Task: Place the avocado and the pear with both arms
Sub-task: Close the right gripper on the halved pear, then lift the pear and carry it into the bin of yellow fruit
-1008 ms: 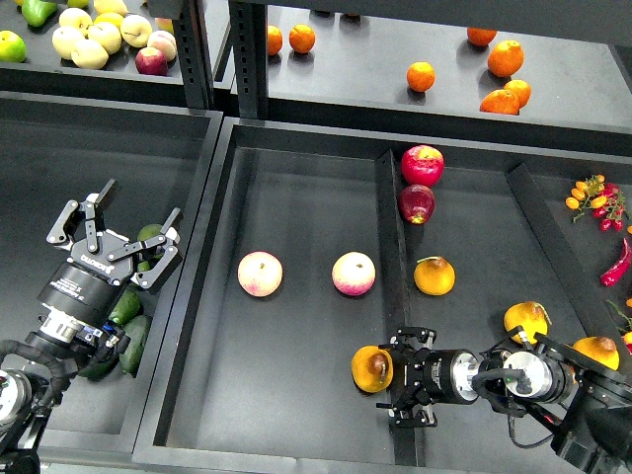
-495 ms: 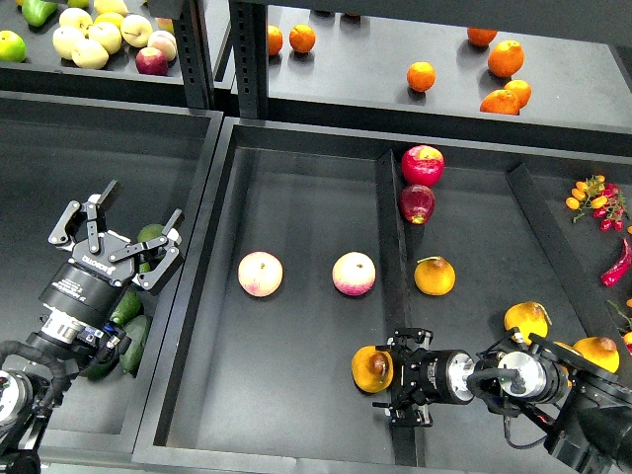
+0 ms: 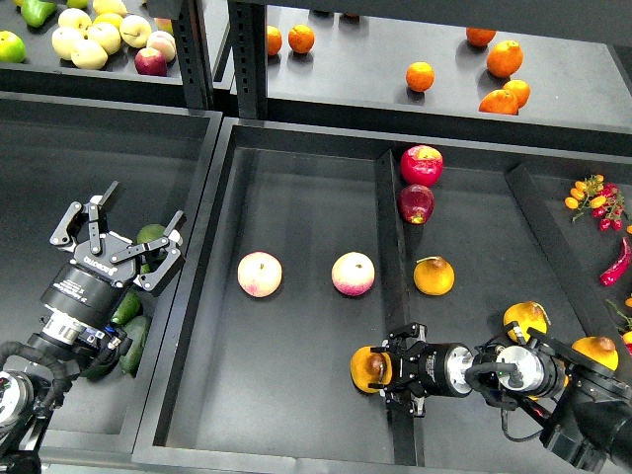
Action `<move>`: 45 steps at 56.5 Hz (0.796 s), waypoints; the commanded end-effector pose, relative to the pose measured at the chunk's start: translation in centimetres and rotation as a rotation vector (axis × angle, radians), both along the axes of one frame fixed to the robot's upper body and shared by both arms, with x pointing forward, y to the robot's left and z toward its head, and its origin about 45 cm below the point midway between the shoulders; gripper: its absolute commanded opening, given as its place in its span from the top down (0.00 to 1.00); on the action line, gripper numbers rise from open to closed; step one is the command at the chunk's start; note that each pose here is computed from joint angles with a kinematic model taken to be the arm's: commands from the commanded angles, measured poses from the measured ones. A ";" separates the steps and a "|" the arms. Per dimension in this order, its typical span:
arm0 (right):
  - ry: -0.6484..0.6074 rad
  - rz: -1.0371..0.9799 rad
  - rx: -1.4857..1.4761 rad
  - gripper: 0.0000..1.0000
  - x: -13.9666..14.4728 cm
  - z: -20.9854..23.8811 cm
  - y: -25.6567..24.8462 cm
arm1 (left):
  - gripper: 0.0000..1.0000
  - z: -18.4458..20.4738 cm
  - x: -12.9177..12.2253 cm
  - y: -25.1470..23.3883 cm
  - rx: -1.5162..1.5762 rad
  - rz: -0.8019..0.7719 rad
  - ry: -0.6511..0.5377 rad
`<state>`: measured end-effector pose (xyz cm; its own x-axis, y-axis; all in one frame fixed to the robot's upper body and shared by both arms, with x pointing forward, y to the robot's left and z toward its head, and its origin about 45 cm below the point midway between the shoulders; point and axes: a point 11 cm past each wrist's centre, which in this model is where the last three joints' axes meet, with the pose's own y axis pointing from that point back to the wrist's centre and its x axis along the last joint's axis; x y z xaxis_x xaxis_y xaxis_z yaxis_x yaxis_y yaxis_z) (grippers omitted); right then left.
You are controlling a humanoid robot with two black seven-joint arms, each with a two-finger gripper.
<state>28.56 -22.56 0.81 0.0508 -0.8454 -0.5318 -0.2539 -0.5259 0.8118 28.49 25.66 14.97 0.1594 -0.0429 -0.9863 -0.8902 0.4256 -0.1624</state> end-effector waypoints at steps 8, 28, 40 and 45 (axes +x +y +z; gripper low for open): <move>-0.009 -0.011 0.023 0.73 0.3 0.3 0.3 | 0.01 0.1 -0.2 0.0 -0.001 0.000 -0.001; -0.065 -0.049 0.098 0.74 2.1 2.6 1.0 | 0.01 -0.3 -0.7 -0.1 0.007 -0.003 0.010; -0.118 -0.073 0.110 0.74 3.2 4.7 -0.8 | 0.01 -0.2 -0.8 -0.4 0.027 -0.018 0.004; -0.142 -0.080 0.107 0.74 3.5 5.8 -2.0 | 0.01 -0.2 -0.8 -0.9 0.033 -0.032 0.003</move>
